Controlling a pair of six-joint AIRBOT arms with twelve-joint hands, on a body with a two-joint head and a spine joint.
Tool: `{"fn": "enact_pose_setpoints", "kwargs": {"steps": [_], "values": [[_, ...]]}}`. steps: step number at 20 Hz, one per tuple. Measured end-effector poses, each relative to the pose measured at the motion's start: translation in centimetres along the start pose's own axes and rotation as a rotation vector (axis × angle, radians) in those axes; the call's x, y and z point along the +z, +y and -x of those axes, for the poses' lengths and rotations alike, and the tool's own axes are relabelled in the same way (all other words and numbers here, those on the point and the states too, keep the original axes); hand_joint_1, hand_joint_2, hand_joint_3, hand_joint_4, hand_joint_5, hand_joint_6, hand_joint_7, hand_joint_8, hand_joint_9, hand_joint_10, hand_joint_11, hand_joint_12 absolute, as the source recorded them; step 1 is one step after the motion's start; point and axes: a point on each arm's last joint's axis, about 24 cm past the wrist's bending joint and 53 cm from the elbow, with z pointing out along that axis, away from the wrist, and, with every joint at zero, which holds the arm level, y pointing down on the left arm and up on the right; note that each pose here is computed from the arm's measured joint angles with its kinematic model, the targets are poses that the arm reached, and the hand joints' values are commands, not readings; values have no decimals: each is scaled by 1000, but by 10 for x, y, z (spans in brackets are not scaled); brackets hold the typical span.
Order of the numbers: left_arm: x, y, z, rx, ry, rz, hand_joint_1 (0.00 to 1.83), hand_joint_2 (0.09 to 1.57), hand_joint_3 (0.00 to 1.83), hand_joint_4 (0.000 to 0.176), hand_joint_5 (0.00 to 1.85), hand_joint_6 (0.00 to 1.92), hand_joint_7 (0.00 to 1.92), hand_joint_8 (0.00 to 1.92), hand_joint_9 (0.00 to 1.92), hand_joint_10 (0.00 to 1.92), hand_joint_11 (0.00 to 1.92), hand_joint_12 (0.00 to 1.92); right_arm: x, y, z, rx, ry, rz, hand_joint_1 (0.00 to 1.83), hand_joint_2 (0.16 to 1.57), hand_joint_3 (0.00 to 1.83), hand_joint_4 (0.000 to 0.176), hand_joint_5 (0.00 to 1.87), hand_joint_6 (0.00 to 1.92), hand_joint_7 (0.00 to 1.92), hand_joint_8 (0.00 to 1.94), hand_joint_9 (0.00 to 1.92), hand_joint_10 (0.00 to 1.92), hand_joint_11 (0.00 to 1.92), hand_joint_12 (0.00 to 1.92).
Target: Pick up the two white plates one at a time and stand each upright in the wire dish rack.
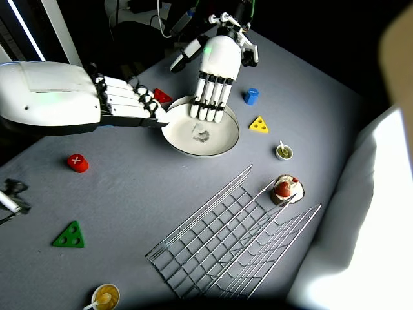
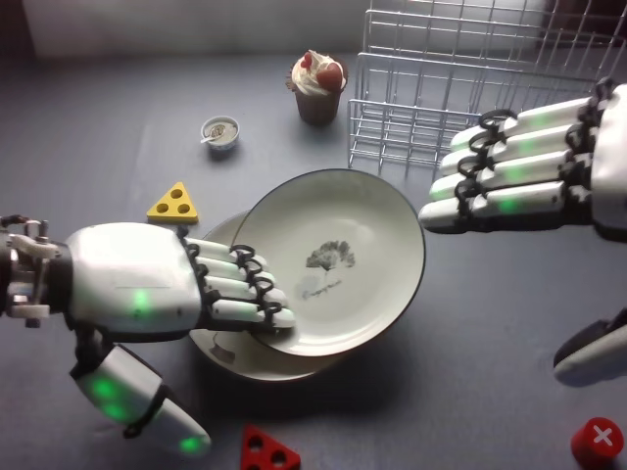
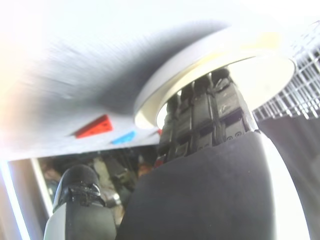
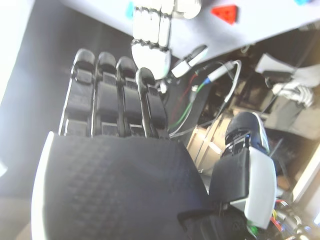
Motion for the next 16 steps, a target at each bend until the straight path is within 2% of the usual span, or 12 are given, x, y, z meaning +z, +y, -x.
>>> {"fn": "enact_pose_setpoints", "kwargs": {"steps": [2,4,7,8,11,12,16], "values": [[4,-2,2,2,-5,-4,0,981,2,0,126,3,179,0,168,0,144,7,6,-1,-6,-81,-3,-3,931,948,0,0,226,29,243,20,249,21,269,42],[9,-5,4,4,-10,-6,0,982,2,0,129,5,187,7,173,6,153,11,12,1,-15,-127,4,2,1120,923,0,0,251,9,261,4,284,10,311,52],[14,-7,7,6,-15,-10,0,983,2,0,134,6,189,5,182,8,160,13,18,3,-13,-141,-15,5,1220,949,5,0,210,0,213,0,251,0,304,46],[14,-8,7,5,-15,-10,0,984,2,0,139,7,194,7,183,8,152,9,19,4,-13,-151,-17,8,1271,932,0,0,255,15,233,8,262,6,331,56],[19,-10,12,12,-23,-11,0,982,1,0,127,1,184,2,175,3,146,6,27,7,-28,-179,10,22,1303,930,1,0,327,16,278,8,277,2,346,54],[20,-10,14,15,-28,-11,0,982,1,0,132,3,186,2,173,2,150,8,29,6,-33,-183,16,21,1308,926,0,0,372,11,318,7,302,4,355,54],[22,-14,14,15,-27,-12,0,993,3,0,122,0,167,0,155,1,143,4,42,-9,-47,-192,32,-18,1282,953,11,0,337,0,287,0,268,0,326,40]]}}
